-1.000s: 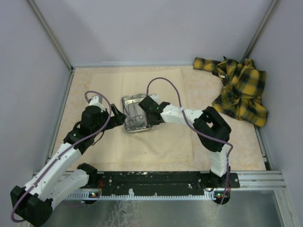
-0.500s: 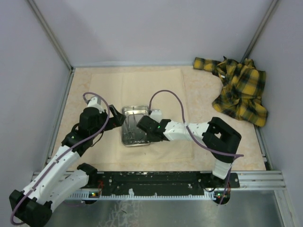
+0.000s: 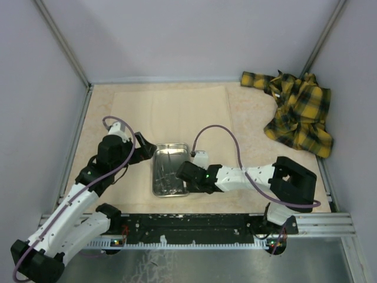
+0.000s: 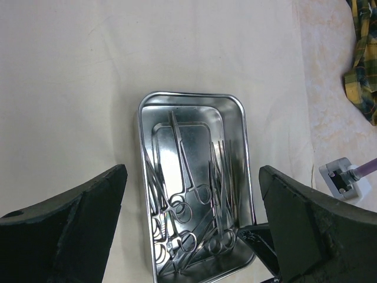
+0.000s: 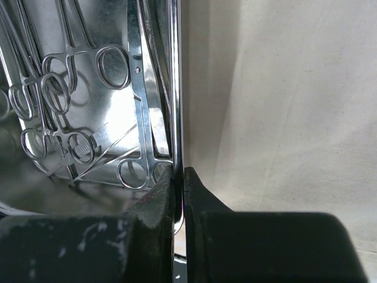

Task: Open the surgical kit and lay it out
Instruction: Move the container from the surgical kit, then pick up the medical item from the container.

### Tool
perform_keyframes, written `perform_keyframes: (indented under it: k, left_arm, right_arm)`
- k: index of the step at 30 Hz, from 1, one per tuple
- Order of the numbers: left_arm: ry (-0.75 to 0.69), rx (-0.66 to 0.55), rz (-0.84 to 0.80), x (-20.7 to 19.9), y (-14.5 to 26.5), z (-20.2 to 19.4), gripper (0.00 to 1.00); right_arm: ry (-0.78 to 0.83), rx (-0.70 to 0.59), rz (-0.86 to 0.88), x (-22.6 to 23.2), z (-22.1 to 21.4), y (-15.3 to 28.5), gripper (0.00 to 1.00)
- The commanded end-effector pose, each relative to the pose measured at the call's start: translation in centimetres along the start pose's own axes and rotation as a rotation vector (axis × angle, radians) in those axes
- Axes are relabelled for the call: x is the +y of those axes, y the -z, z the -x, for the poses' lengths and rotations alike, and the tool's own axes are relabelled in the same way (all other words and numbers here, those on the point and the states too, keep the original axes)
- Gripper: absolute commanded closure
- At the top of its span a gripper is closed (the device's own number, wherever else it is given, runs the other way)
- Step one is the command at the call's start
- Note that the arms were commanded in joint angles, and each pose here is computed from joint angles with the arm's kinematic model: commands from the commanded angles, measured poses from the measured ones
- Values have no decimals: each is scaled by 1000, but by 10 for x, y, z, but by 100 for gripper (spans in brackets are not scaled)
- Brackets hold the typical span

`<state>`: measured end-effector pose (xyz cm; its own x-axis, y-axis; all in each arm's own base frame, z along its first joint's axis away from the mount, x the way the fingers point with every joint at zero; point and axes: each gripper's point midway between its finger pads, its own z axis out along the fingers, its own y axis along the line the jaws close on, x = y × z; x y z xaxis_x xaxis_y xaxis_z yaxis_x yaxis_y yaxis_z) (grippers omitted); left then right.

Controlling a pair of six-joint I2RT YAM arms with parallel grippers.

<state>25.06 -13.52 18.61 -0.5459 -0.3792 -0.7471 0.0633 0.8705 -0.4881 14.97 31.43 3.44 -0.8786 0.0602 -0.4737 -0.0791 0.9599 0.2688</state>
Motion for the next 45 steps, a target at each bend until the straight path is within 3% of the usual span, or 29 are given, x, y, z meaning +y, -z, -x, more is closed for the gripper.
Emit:
perform_keyframes:
  k: [1, 9, 14, 17, 20, 23, 31, 45]
  left_arm:
    - [3, 22, -22, -3, -1, -7, 1]
    - [-7, 55, -28, 0, -5, -18, 1]
    - [-7, 64, -37, 0, -6, -22, 1]
    - [-6, 64, -51, -3, -7, -21, 1]
    - [-12, 74, -61, -7, -10, -21, 1]
    - [-34, 94, -65, -9, -14, -21, 1]
    - [-71, 73, -68, -12, -10, -11, 1]
    - [-46, 51, -88, -17, -8, -7, 1]
  right_arm:
    - [19, 97, -109, -36, -37, 0, 100]
    - [26, 72, -106, -38, -30, 18, 100]
    - [37, 54, -92, -35, -21, 31, 83]
    - [41, 30, -85, -36, -12, 42, 64]
    - [77, 6, -76, -34, 0, 55, 57]
    - [123, -27, -55, -31, 14, 63, 57]
    - [198, -127, 42, -3, 70, 75, 69]
    - [267, -49, 25, 29, 86, 9, 74]
